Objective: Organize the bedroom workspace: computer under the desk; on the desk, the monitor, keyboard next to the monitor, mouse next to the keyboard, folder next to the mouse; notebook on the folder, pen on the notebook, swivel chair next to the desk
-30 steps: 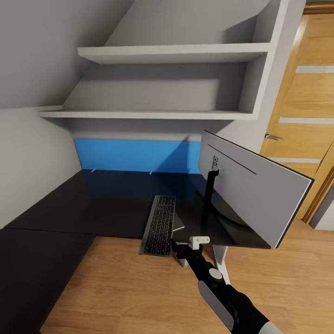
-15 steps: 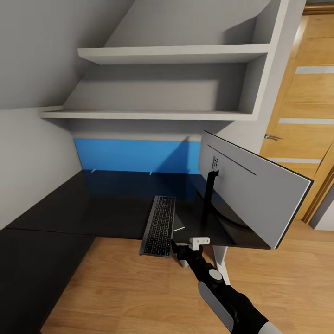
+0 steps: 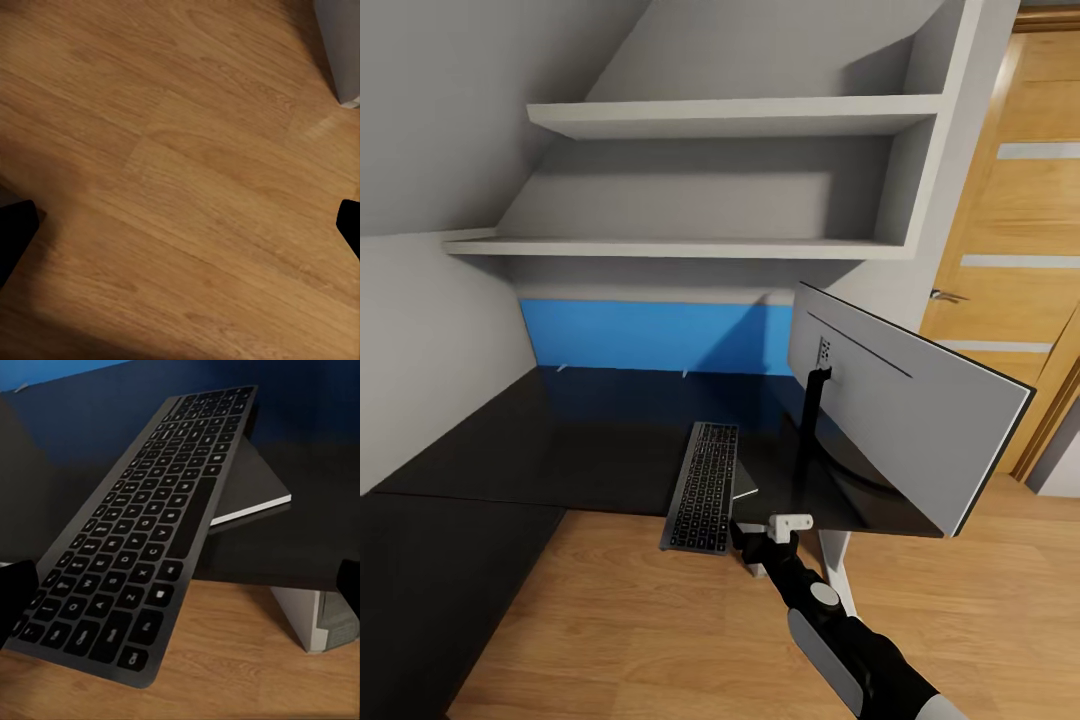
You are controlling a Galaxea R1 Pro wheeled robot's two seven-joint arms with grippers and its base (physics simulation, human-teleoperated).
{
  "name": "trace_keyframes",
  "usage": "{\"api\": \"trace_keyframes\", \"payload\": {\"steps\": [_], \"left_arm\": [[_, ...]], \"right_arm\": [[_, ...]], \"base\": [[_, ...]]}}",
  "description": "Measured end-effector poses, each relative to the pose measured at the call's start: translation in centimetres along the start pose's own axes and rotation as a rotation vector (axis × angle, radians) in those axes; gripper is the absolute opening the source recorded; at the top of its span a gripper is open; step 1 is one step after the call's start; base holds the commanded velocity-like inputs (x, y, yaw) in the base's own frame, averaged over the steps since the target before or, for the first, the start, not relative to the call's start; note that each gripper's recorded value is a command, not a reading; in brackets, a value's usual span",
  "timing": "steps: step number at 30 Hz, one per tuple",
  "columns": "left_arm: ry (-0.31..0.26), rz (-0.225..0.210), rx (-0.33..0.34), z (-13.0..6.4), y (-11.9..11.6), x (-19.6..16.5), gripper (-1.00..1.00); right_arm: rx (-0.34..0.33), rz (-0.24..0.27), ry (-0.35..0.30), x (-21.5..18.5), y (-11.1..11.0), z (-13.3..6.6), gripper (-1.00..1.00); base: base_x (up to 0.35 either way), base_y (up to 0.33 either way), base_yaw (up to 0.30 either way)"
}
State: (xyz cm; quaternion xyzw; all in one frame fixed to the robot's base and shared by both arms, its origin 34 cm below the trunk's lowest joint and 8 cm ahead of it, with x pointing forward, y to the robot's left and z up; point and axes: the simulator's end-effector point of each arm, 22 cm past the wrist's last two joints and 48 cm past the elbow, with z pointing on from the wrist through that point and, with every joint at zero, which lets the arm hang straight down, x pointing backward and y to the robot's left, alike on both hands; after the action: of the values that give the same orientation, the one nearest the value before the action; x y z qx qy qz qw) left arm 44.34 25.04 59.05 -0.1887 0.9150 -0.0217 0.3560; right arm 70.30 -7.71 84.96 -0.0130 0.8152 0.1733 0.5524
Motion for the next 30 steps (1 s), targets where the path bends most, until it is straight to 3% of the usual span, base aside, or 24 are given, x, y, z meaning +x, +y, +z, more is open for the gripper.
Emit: {"api": "trace_keyframes", "payload": {"steps": [16, 30], "left_arm": [[0.0, 0.001, 0.0, 0.0, 0.03, -0.01, 1.0], [0.0, 0.002, 0.001, 0.01, 0.03, -0.02, 1.0]], "right_arm": [[0.0, 0.003, 0.003, 0.14, 0.02, 0.02, 1.0], [0.0, 0.002, 0.004, 0.2, 0.01, 0.02, 1.0]], "base": [[0.0, -0.014, 0.0], [0.0, -0.241, 0.0]]}}
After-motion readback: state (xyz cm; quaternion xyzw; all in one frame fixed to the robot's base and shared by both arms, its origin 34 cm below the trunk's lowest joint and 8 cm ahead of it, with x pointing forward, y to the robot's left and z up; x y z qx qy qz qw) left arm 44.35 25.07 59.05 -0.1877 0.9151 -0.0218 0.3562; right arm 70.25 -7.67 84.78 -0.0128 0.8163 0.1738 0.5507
